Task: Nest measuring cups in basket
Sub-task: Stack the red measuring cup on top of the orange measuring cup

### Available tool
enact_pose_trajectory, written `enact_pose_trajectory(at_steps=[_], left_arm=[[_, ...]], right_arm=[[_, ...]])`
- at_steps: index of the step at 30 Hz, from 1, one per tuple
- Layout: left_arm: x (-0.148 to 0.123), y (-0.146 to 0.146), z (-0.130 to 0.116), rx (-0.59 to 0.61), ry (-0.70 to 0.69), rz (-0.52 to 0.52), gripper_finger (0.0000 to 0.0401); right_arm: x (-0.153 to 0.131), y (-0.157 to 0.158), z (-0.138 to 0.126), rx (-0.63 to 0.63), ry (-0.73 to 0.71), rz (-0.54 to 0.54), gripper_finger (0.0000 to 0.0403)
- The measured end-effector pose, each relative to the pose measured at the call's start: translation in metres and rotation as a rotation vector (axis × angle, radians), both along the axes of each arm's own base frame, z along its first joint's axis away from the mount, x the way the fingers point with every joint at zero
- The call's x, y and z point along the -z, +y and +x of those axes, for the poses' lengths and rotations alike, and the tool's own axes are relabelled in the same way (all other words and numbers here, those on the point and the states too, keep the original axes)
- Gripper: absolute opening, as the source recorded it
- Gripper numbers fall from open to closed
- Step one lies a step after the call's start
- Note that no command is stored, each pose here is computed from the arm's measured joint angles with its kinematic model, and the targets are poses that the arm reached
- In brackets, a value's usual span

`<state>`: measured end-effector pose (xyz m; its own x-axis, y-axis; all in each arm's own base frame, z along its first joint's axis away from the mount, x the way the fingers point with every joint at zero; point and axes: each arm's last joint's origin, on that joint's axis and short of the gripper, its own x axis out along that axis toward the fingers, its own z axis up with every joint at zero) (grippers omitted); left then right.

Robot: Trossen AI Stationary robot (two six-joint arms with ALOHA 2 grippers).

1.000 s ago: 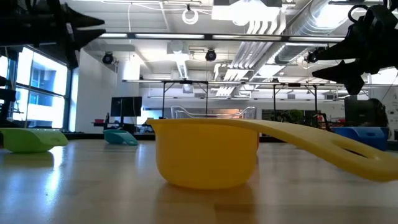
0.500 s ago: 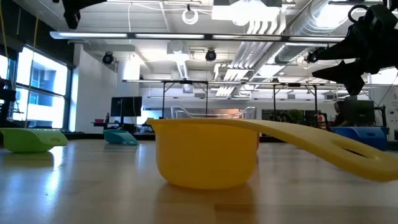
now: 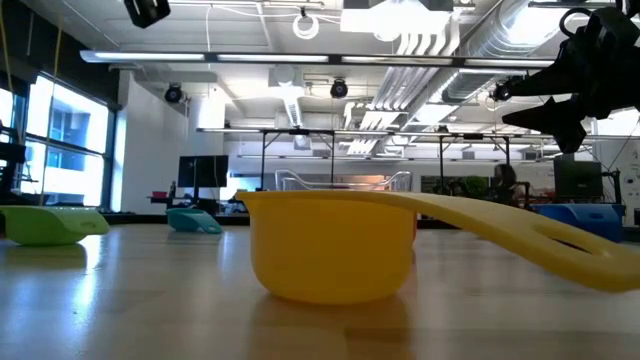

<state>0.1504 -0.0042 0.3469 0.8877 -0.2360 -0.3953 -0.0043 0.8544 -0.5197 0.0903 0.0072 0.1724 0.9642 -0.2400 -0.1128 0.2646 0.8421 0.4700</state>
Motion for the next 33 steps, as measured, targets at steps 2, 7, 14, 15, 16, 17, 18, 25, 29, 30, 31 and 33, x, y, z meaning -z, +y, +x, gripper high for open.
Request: enact_pose_trajectory(at_steps=[2,7,14,15,16,17,18,25,29,30,31,33], left_arm=[[0.006,-0.009,0.007,0.043,0.053,-0.025,0.0090],[0.020,-0.033,0.022,0.128,0.197,-0.094,0.0090],[0.040,-0.067,0.035,0.204,0.362,-0.129,0.0090],[0.042,-0.072,0.036,0.215,0.380,-0.128,0.0090],[0.045,-0.077,0.037,0.228,0.400,-0.130,0.0090],[0.047,-0.082,0.038,0.239,0.417,-0.130,0.0090],[0.049,-0.086,0.038,0.251,0.432,-0.129,0.0090],[0.064,-0.108,0.037,0.295,0.528,-0.064,0.0090],[0.071,-0.120,0.035,0.310,0.546,-0.003,0.0090],[0.073,-0.122,0.035,0.318,0.557,0.016,0.0090],[0.075,-0.125,0.034,0.323,0.566,0.033,0.0090],[0.080,-0.130,0.035,0.326,0.577,0.061,0.0090]], right_arm=[[0.000,0.000,0.000,0.000,0.000,0.000,0.0222],[0.000,0.000,0.000,0.005,0.000,-0.001,0.0222],[0.000,-0.001,0.000,0.022,-0.008,0.026,0.0222],[0.000,-0.001,0.000,0.023,-0.010,0.033,0.0222],[0.000,-0.001,0.000,0.023,-0.012,0.039,0.0222],[0.000,-0.001,0.000,0.025,-0.013,0.049,0.0222],[0.000,-0.001,0.000,0.026,-0.016,0.057,0.0222],[0.000,-0.001,0.000,0.029,-0.022,0.078,0.0222],[0.000,-0.001,0.000,0.052,-0.027,0.092,0.0222],[0.000,-0.001,0.000,0.063,-0.029,0.091,0.0222],[0.000,-0.002,0.000,0.075,-0.030,0.089,0.0222],[0.000,-0.002,-0.001,0.099,-0.033,0.090,0.0222]])
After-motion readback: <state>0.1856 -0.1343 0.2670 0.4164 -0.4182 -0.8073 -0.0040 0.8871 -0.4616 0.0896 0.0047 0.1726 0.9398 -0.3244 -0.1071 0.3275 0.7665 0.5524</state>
